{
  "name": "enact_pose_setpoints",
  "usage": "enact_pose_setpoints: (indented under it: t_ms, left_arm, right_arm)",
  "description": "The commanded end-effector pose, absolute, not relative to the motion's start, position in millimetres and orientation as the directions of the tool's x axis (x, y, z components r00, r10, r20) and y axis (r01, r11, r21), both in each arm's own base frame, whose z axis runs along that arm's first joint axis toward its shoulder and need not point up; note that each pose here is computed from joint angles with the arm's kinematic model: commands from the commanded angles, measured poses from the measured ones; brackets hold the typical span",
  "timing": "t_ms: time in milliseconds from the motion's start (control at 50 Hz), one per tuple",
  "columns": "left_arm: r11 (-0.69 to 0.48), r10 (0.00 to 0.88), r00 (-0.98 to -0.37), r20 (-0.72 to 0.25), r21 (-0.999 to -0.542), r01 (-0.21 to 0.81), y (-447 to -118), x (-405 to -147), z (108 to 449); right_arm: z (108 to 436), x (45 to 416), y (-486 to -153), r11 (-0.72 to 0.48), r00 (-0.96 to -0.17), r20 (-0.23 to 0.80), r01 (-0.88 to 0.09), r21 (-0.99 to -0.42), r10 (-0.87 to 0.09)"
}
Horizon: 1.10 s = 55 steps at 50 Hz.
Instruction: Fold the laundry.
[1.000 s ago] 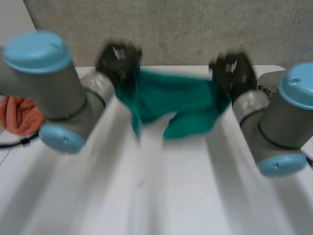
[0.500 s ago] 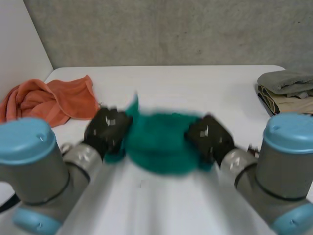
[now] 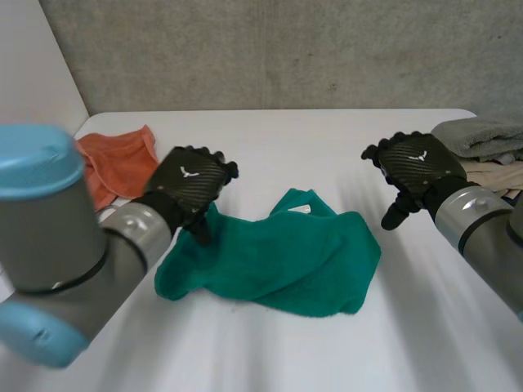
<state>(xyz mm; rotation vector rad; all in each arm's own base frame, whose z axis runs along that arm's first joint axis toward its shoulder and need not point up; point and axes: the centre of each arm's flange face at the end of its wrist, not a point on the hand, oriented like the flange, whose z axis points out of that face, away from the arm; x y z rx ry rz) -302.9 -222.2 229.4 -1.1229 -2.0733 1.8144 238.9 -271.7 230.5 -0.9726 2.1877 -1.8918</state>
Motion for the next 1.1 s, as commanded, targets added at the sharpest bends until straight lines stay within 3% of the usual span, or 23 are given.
enact_pose_setpoints:
  t_ms: [20, 220, 360, 440, 500, 620, 780, 900, 960, 1040, 1060, 1100]
  left_arm:
    - [0.133, 0.670, -0.680, -0.297, -0.854, 0.504, -250.4, -321.3, 200.4]
    - [0.234, 0.649, -0.690, -0.320, -0.779, 0.581, -281.7, -321.3, 172.5]
    - [0.221, 0.644, -0.691, -0.327, -0.786, 0.578, -281.4, -322.8, 176.9]
    - [0.187, 0.639, -0.701, -0.317, -0.820, 0.541, -281.2, -327.7, 185.1]
    - [0.159, 0.641, -0.704, -0.304, -0.846, 0.510, -281.0, -332.4, 190.8]
    - [0.128, 0.676, -0.688, -0.265, -0.877, 0.463, -280.9, -340.9, 192.0]
    - [0.141, 0.737, -0.646, -0.198, -0.890, 0.433, -276.3, -353.1, 178.0]
    - [0.131, 0.745, -0.638, -0.195, -0.895, 0.427, -276.2, -358.5, 175.7]
    - [0.065, 0.705, -0.672, -0.228, -0.922, 0.381, -289.4, -358.2, 196.7]
    - [-0.100, 0.587, -0.757, -0.287, -0.954, 0.283, -310.0, -354.2, 250.5]
    - [-0.184, 0.538, -0.792, -0.289, -0.957, 0.224, -317.0, -351.7, 277.5]
    - [-0.284, 0.483, -0.827, -0.288, -0.945, 0.163, -323.7, -346.7, 307.8]
  right_arm:
    - [197.3, 234.6, -298.7, 0.252, -0.779, 0.232, -0.444, -0.860, -0.583]
    - [168.0, 243.6, -315.0, 0.350, -0.731, 0.117, -0.453, -0.820, -0.673]
    - [158.5, 257.0, -316.7, 0.340, -0.719, 0.127, -0.467, -0.816, -0.684]
    - [171.0, 265.0, -321.0, 0.259, -0.720, 0.165, -0.439, -0.860, -0.674]
    - [201.8, 272.1, -311.2, 0.132, -0.706, 0.225, -0.414, -0.901, -0.672]
    - [269.9, 277.8, -259.4, -0.099, -0.628, 0.342, -0.388, -0.916, -0.699]
    - [297.5, 280.6, -200.1, -0.212, -0.475, 0.360, -0.336, -0.918, -0.803]
    - [303.9, 280.4, -194.4, -0.240, -0.454, 0.374, -0.326, -0.914, -0.809]
    - [297.8, 278.8, -211.3, -0.221, -0.495, 0.385, -0.359, -0.907, -0.779]
    - [294.9, 278.8, -249.8, -0.239, -0.563, 0.463, -0.427, -0.872, -0.684]
    - [299.5, 280.1, -264.3, -0.263, -0.590, 0.499, -0.442, -0.857, -0.635]
    - [310.5, 283.6, -278.2, -0.312, -0.620, 0.534, -0.437, -0.844, -0.575]
